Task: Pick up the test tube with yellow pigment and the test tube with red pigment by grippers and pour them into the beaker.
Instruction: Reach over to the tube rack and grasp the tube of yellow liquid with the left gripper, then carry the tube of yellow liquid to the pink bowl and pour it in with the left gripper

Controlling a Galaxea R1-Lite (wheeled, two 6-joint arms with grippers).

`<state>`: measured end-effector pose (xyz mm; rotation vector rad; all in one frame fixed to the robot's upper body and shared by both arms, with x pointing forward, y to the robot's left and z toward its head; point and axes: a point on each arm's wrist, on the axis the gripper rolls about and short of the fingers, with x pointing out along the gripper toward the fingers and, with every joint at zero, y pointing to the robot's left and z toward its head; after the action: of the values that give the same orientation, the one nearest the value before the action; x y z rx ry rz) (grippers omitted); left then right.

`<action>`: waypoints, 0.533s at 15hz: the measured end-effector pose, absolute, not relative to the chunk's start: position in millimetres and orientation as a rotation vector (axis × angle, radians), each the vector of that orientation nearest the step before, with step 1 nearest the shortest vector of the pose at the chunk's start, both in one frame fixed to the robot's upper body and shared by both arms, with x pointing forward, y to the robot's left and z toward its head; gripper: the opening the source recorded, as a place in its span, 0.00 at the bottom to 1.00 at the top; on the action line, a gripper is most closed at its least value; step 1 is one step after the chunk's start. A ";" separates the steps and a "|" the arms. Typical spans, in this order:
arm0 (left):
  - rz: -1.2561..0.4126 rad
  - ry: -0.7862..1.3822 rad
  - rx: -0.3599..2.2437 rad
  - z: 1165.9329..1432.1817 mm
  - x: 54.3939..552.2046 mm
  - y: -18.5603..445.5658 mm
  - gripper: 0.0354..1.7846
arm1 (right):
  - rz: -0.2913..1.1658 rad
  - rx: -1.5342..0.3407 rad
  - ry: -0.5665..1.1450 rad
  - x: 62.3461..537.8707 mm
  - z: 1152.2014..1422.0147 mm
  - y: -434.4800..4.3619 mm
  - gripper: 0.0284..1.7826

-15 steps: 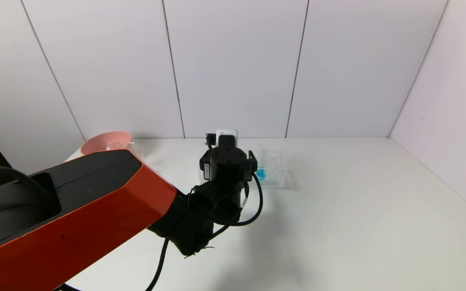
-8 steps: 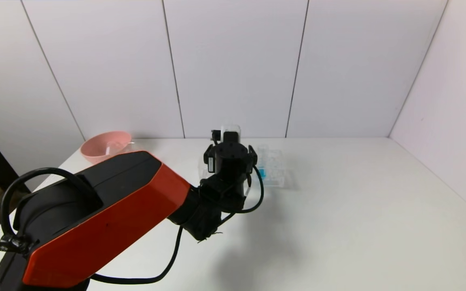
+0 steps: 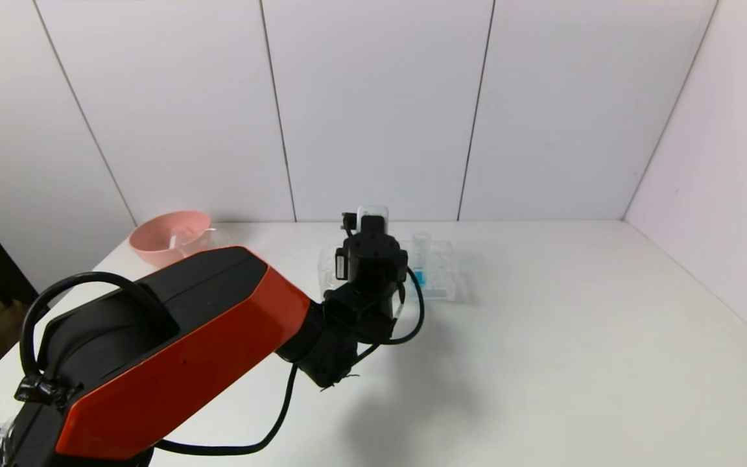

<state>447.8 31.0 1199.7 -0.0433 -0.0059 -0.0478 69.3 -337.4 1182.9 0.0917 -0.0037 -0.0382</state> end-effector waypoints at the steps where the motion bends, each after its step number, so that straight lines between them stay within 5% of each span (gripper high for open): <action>1: -0.048 -0.006 -0.043 1199.3 448.1 30.9 0.51 | -0.038 0.092 -0.004 69.3 1183.0 -337.4 0.96; 4: -0.053 -0.008 -0.046 1199.1 448.2 29.5 0.26 | -0.038 0.092 -0.004 69.3 1183.0 -337.4 0.96; 8: -0.051 -0.013 -0.046 1201.4 449.5 28.2 0.25 | -0.038 0.092 -0.004 69.3 1183.0 -337.4 0.96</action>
<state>449.5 28.2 1201.4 -0.0463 -0.0133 -0.0513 69.3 -337.4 1183.0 0.0917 -0.0041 -0.0382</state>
